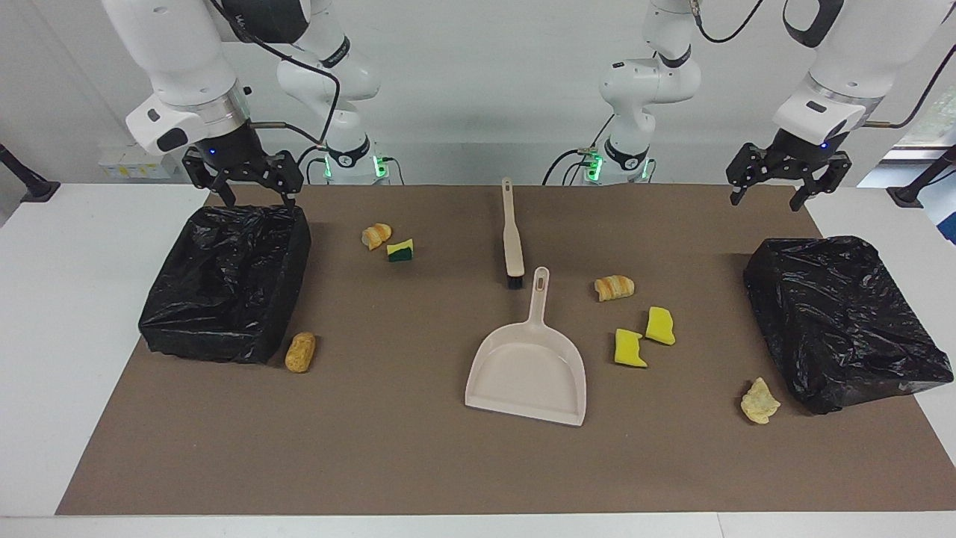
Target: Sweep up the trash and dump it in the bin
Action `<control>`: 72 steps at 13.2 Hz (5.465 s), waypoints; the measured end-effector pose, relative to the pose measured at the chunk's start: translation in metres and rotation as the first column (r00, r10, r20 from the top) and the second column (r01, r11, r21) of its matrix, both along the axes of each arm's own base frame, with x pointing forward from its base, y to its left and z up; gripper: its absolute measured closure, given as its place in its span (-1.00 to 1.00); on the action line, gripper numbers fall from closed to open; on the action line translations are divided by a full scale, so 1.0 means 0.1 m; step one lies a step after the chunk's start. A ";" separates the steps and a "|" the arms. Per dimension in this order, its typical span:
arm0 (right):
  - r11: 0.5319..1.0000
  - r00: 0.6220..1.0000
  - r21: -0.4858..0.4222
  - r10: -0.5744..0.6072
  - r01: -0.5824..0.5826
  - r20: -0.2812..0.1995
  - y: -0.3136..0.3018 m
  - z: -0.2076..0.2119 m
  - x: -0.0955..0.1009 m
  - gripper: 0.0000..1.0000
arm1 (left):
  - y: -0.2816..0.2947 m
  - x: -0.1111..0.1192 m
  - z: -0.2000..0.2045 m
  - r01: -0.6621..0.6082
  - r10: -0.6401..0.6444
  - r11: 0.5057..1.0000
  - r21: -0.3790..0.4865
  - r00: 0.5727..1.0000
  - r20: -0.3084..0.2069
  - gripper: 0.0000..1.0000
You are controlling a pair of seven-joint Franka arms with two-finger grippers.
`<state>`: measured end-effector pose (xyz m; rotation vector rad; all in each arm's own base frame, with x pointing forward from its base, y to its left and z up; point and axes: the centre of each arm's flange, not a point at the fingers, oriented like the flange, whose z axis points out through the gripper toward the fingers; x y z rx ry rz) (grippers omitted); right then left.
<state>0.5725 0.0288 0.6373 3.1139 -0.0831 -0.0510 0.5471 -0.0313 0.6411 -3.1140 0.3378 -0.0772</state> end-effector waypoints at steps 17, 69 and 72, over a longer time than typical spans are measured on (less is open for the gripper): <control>1.000 1.000 0.031 -0.001 0.001 -0.006 0.02 -0.02 0.00 -1.00 | -1.16 -0.20 -1.17 0.143 -0.164 0.980 -0.141 0.976 -0.143 -1.00; 0.979 0.978 0.079 -0.192 0.186 0.080 4.56 -2.90 0.04 0.24 | -2.42 -2.43 -2.19 0.041 0.007 0.979 0.202 0.973 -0.230 0.46; 0.977 0.976 0.082 -0.202 0.196 0.083 4.51 -2.87 0.08 0.37 | -2.01 -2.38 -1.91 0.041 0.013 0.975 0.219 0.970 -0.242 0.46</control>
